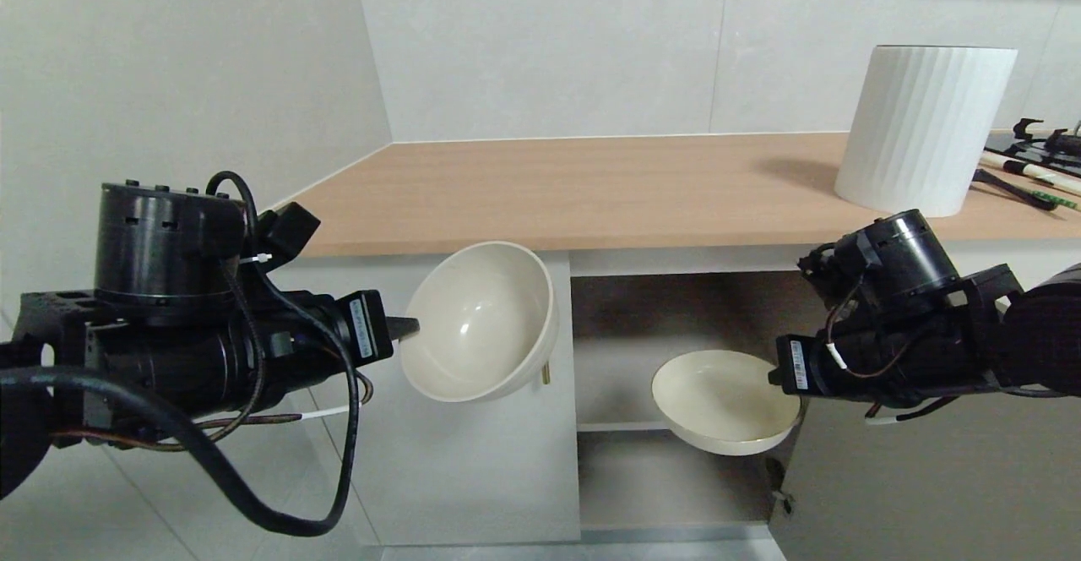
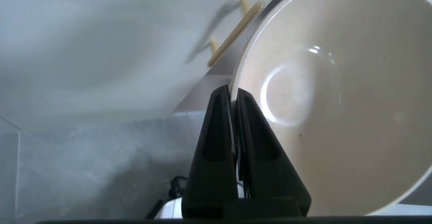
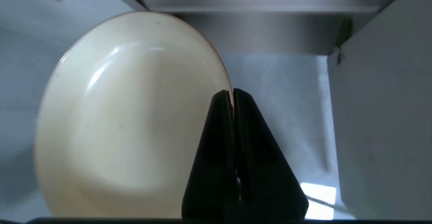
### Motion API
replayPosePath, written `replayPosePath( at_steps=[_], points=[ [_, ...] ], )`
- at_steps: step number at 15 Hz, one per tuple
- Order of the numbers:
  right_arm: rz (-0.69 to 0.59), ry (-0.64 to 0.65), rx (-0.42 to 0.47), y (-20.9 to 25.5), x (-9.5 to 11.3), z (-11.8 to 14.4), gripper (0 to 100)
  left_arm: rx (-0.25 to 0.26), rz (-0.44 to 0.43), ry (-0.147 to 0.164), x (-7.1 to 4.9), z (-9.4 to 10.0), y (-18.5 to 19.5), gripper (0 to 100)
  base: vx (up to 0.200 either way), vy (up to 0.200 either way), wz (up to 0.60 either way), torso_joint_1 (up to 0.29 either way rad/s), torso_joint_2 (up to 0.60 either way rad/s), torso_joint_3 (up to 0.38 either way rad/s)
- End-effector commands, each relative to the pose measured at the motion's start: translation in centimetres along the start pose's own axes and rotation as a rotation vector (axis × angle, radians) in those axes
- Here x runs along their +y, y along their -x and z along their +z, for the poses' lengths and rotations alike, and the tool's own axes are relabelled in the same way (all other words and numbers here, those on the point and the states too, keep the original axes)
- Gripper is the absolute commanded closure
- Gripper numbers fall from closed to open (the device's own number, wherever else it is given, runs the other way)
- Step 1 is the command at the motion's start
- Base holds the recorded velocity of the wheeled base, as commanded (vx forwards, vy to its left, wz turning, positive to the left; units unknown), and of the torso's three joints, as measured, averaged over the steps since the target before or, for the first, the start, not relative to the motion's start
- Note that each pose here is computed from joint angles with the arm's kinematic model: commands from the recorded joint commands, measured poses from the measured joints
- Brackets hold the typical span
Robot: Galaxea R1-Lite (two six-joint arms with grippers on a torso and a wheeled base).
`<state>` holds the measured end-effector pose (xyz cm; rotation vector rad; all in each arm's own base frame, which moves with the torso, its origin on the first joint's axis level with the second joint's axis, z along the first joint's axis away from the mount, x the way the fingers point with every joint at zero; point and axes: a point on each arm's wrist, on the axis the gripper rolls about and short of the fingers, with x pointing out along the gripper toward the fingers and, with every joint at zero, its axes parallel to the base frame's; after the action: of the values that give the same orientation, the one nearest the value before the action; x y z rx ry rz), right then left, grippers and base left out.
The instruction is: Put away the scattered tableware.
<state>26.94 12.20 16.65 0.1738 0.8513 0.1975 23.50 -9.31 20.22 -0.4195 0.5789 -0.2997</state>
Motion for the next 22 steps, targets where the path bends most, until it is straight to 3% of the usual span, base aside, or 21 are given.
replayPosePath(
  at_steps=[1, 9, 11, 13, 16, 22],
  points=[
    [-0.004, 0.001, 0.011, -0.4, 0.0, -0.1, 100, -0.003, -0.002, 0.0, 0.0, 0.0, 0.1, 100, 0.0, 0.0, 0.0, -0.129, 0.43, 0.31],
    [-0.013, 0.004, 0.034, -2.3, 0.1, -0.3, 100, 0.027, 0.004, -0.008, 0.1, -0.5, -0.3, 100, 0.0, 0.0, 0.0, -0.031, 0.12, 0.087],
    [-0.028, 0.009, 0.054, -5.6, 0.2, -0.8, 100, 0.071, -0.004, -0.022, -0.3, -1.4, -1.2, 100, 0.0, 0.0, 0.0, 0.0, 0.0, 0.0],
    [-0.067, 0.011, 0.055, -9.7, 0.1, -1.7, 100, 0.098, 0.004, -0.058, -0.3, -1.9, -1.9, 100, 0.0, 0.0, 0.0, 0.0, 0.0, 0.0],
    [-0.086, -0.002, -0.048, -15.3, -0.4, -2.1, 100, 0.11, 0.01, -0.062, -0.1, -2.1, -2.2, 100, 0.0, 0.0, 0.0, 0.0, 0.0, 0.0],
    [-0.177, -0.041, -0.087, -21.7, -1.7, -2.4, 100, 0.133, 0.025, -0.061, 0.1, -2.5, -2.9, 100, 0.0, 0.0, 0.0, 0.0, 0.0, 0.0]
  ],
)
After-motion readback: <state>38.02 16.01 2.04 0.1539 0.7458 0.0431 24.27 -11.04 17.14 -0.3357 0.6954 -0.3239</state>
